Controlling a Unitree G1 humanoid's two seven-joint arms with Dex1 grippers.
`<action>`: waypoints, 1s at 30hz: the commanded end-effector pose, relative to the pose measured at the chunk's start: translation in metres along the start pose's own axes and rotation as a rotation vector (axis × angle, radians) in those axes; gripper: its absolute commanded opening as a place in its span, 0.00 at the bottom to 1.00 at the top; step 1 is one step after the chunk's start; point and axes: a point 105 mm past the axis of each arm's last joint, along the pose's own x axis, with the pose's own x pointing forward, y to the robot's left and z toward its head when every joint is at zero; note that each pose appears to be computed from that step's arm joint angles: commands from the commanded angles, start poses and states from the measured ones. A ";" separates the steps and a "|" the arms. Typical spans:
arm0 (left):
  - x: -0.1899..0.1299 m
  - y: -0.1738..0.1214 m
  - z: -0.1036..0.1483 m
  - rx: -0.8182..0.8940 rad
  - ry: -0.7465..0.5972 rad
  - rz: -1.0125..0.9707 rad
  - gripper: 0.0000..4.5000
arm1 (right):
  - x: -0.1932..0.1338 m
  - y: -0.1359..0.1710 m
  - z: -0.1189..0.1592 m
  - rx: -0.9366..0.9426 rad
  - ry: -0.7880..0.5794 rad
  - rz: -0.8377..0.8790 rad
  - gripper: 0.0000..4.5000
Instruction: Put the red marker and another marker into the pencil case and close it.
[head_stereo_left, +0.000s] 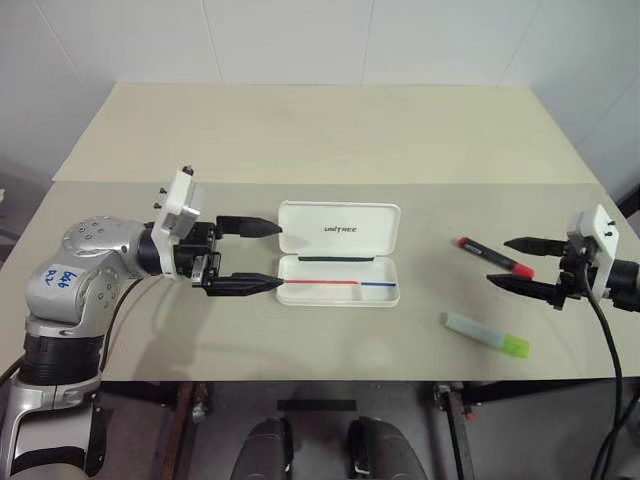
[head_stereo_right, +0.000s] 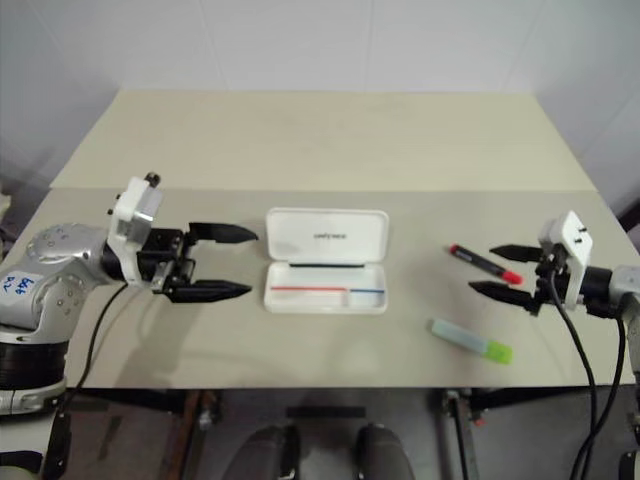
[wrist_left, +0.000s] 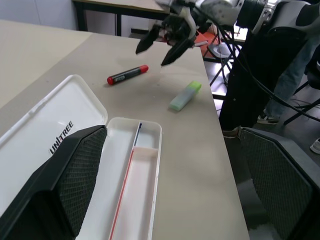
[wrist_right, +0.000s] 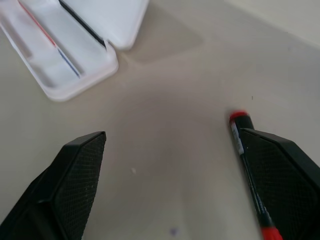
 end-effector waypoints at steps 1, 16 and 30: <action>0.002 -0.004 0.015 0.068 -0.027 -0.013 0.99 | 0.000 -0.011 -0.008 -0.017 0.037 -0.011 1.00; 0.001 0.012 0.034 0.179 -0.028 0.022 0.99 | 0.032 -0.049 -0.007 -0.017 0.034 -0.111 1.00; -0.003 0.016 0.039 0.236 -0.015 0.054 0.99 | 0.021 -0.058 -0.040 0.095 0.172 -0.206 1.00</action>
